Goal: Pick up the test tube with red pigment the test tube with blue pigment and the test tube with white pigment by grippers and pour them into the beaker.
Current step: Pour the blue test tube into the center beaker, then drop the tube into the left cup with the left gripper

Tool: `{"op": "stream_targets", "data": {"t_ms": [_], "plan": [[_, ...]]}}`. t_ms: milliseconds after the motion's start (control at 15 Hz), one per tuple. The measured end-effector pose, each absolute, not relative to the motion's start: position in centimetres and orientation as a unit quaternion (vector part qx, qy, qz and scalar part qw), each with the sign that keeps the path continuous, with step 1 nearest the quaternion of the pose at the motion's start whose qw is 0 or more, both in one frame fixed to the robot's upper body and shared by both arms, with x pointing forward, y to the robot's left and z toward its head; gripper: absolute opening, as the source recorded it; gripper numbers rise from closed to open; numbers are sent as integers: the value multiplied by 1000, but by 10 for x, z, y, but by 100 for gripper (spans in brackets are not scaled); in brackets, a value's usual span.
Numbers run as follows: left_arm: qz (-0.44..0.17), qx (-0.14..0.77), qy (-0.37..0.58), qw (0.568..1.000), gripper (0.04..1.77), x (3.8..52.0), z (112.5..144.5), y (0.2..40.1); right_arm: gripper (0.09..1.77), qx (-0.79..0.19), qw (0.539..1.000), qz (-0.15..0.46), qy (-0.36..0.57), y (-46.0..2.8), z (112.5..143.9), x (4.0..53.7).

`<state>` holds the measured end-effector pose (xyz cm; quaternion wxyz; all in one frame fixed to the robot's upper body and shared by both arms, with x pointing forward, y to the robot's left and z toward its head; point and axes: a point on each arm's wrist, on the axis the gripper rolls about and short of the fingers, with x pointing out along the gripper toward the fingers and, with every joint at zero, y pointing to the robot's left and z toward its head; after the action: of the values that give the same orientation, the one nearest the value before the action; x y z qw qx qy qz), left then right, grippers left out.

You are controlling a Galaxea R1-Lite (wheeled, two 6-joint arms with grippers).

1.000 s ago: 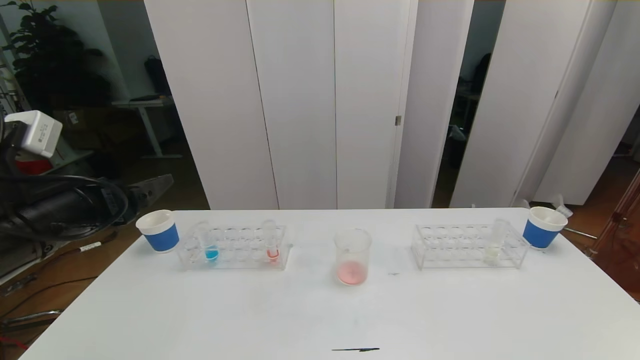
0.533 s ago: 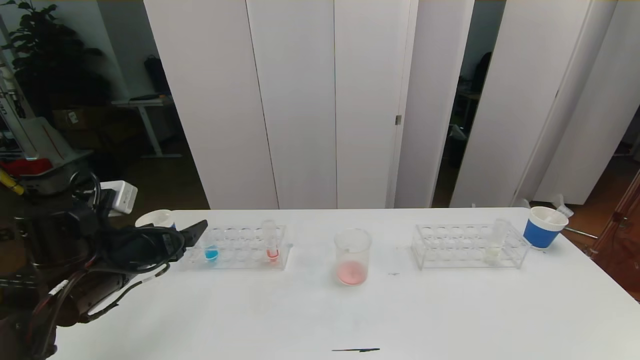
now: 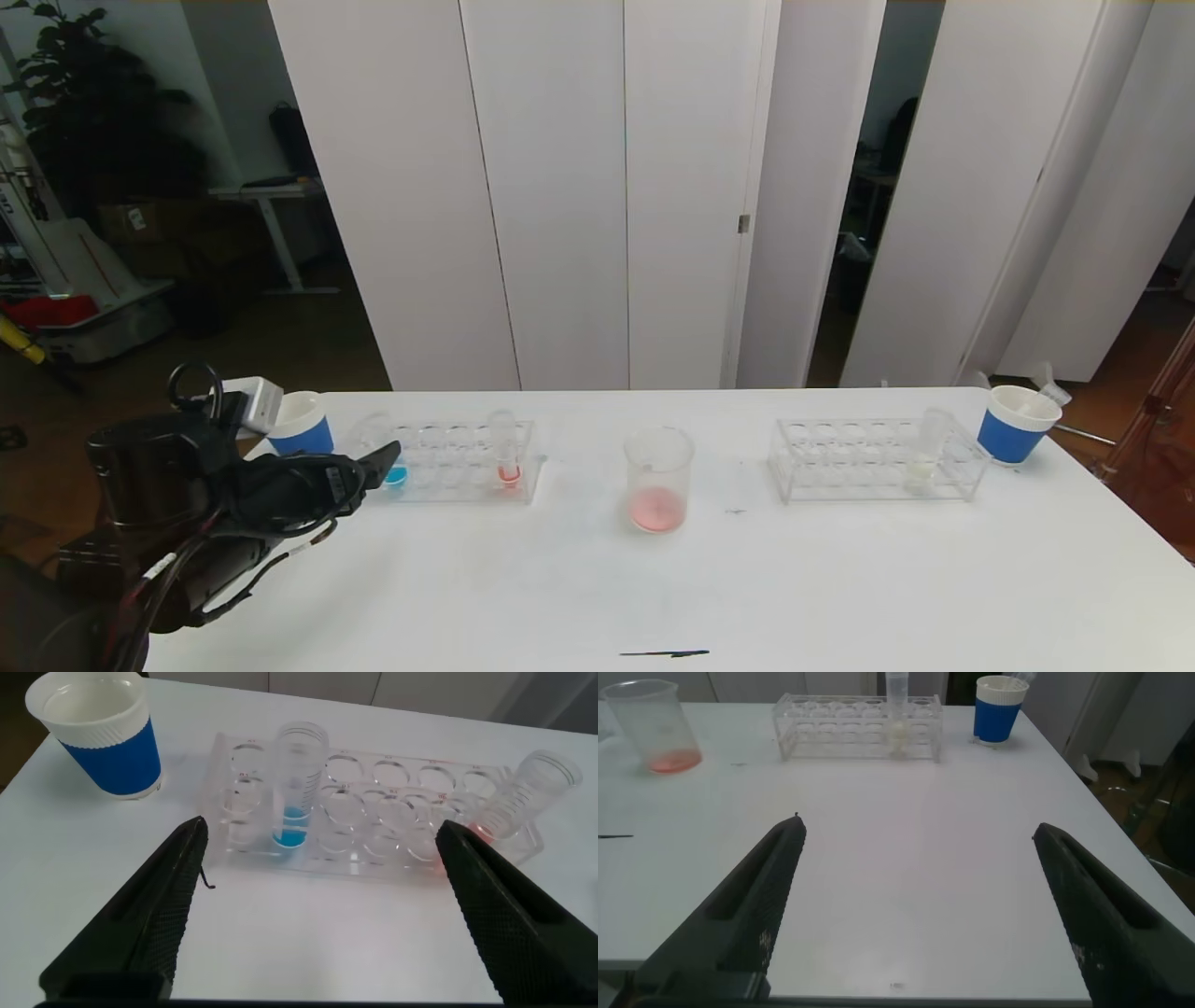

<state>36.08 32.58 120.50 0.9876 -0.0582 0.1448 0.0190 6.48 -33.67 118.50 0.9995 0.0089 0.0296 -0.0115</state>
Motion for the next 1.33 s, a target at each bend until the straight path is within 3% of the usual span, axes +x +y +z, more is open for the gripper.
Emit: {"op": "stream_targets", "data": {"t_ms": [600, 1333], "plan": [[69, -55, 82, 993, 175, 404, 1167, 327, 174, 9, 999, -11, 30, -337, 1185, 65], [98, -57, 71, 991, 175, 435, 1137, 331, 174, 9, 999, -11, 30, -337, 1185, 65]]}}
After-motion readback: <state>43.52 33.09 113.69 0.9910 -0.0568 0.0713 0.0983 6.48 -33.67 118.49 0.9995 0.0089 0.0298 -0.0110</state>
